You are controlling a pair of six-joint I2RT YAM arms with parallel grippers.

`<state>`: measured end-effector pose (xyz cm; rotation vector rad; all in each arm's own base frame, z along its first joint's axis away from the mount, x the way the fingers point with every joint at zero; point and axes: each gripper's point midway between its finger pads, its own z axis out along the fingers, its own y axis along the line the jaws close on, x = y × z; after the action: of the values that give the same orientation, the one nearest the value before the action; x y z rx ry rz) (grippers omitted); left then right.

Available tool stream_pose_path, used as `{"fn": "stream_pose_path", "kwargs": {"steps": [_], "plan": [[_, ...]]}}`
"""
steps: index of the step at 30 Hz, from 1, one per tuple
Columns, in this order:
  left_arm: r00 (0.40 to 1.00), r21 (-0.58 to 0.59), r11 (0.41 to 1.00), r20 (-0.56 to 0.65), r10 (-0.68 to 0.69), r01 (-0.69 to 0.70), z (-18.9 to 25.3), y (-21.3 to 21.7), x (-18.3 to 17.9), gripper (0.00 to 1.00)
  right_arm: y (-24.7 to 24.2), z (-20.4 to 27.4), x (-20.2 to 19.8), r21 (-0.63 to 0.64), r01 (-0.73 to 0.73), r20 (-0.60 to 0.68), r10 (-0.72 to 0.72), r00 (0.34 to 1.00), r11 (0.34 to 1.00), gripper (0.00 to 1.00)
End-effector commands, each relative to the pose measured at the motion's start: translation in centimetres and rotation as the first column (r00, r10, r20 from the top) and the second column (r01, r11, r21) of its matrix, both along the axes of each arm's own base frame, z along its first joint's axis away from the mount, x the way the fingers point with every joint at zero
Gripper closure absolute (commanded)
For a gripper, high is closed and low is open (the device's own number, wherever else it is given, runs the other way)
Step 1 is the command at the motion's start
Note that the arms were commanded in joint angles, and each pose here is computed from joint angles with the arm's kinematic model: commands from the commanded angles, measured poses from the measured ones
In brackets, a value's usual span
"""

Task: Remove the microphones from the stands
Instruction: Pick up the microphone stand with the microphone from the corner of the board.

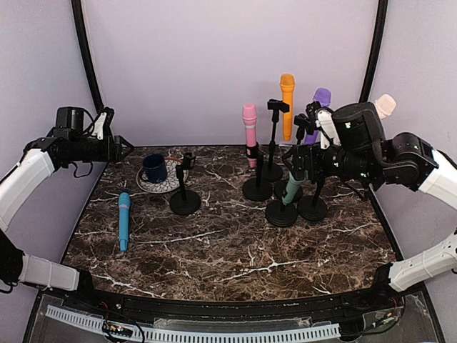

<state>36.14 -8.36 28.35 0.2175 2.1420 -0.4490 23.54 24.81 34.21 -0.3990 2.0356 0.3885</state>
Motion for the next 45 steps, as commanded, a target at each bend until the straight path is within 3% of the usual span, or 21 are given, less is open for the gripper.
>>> {"fn": "stream_pose_path", "kwargs": {"steps": [1, 8, 14, 23, 32, 40, 45], "plan": [[0.992, -0.001, 0.992, 0.030, -0.126, 0.126, -2.0, -1.5, -1.2, 0.24, -0.4, -1.9, 0.4, -0.080, 0.065, -0.018, -0.067, 0.998, 0.995, 0.09], [0.997, 0.013, 0.997, 0.020, -0.074, 0.073, -6.4, -0.6, -2.1, 0.24, -0.7, -4.0, 1.1, -0.212, 0.145, -0.033, -0.156, 0.987, 0.966, 0.21], [0.999, 0.031, 0.999, -0.019, -0.028, 0.029, -8.2, 0.2, -2.3, 0.24, -1.2, -4.3, 1.3, -0.207, 0.189, -0.039, -0.201, 0.979, 0.960, 0.31], [0.999, 0.088, 0.996, -0.037, -0.029, 0.032, -9.2, 0.7, -2.2, 0.24, 0.7, -4.2, 1.6, -0.150, 0.159, -0.048, -0.168, 0.985, 0.976, 0.63], [0.999, 0.096, 0.995, -0.033, -0.023, 0.026, -9.3, 0.8, -2.4, 0.24, 2.9, -1.2, 1.0, -0.049, 0.016, 0.006, -0.016, 1.000, 0.999, 0.77], [0.999, 0.096, 0.995, -0.030, -0.034, 0.037, -9.4, 0.7, -2.4, 0.24, 7.0, 2.0, -0.4, 0.049, -0.208, 0.088, 0.204, 0.975, 0.977, 0.79], [0.998, 0.092, 0.994, -0.025, -0.052, 0.054, -9.4, 0.4, -2.4, 0.24, 10.5, 3.0, -1.4, 0.039, -0.344, 0.137, 0.336, 0.932, 0.938, 0.79]]}}
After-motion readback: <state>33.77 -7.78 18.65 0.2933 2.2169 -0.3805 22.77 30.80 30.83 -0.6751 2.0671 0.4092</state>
